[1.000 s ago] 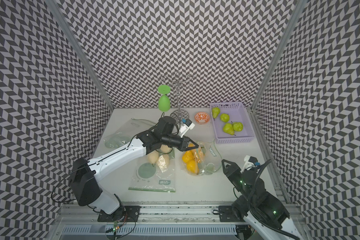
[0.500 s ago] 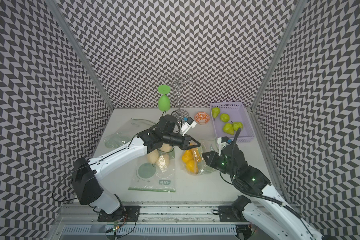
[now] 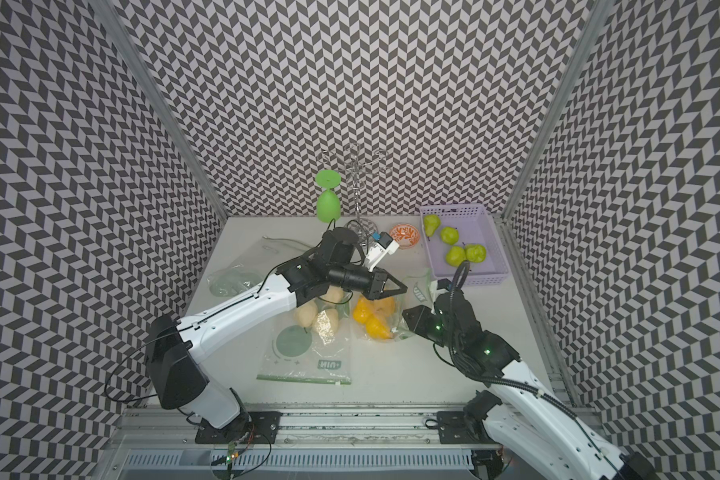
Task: Open the zip-top bag and take out the pear
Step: Pick up the pear from the zipper food storage bag.
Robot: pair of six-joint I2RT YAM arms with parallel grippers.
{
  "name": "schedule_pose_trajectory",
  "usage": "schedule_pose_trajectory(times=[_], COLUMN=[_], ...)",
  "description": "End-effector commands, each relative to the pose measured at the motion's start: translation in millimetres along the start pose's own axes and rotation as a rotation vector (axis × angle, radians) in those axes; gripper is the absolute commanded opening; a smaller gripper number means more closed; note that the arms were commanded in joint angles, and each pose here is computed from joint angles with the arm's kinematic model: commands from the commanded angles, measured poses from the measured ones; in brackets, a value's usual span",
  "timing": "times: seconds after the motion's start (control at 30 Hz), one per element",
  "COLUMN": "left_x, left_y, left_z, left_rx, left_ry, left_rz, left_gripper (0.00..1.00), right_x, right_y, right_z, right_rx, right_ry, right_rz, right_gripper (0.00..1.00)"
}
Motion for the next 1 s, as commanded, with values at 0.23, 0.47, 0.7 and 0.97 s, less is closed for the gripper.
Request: schedule_pose_trajectory(times=[0.23,0.47,0.7,0.97], left_x=[20,33,30,-60], left_y=[-5,-6,-10,5], left_z=[-12,-4,-1,41], left_rx=[0.044,0.029,0.029,-0.103], left_ry=[0.102,0.118,0.135,0.014], left_rz=[0.029,0.041,0.002,-0.209], left_gripper=[0.0,0.0,0.0,0.54], right_x=[16,10,38,38], right_y=[-19,-29,-8,-15], right_z=[-1,13,-14,-46], right_rx=[-0.123,-0.162,-0.146,-0.124], right_ry=[-0.066,-0.143,-0.164,0.004], right_rz=[0.074,0.112,0.284,0.209], right_gripper=[0.28,0.32,0.29,0.29])
Point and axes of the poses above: each gripper's point midway between its finger pads, its own x axis out along the fingers, its own z axis along the line the jaws close on, y = z × x, the point moved 8 cm from there along -x, back along the fingers, and after that the axes turned 11 degrees about x, right-handed, at the moved point
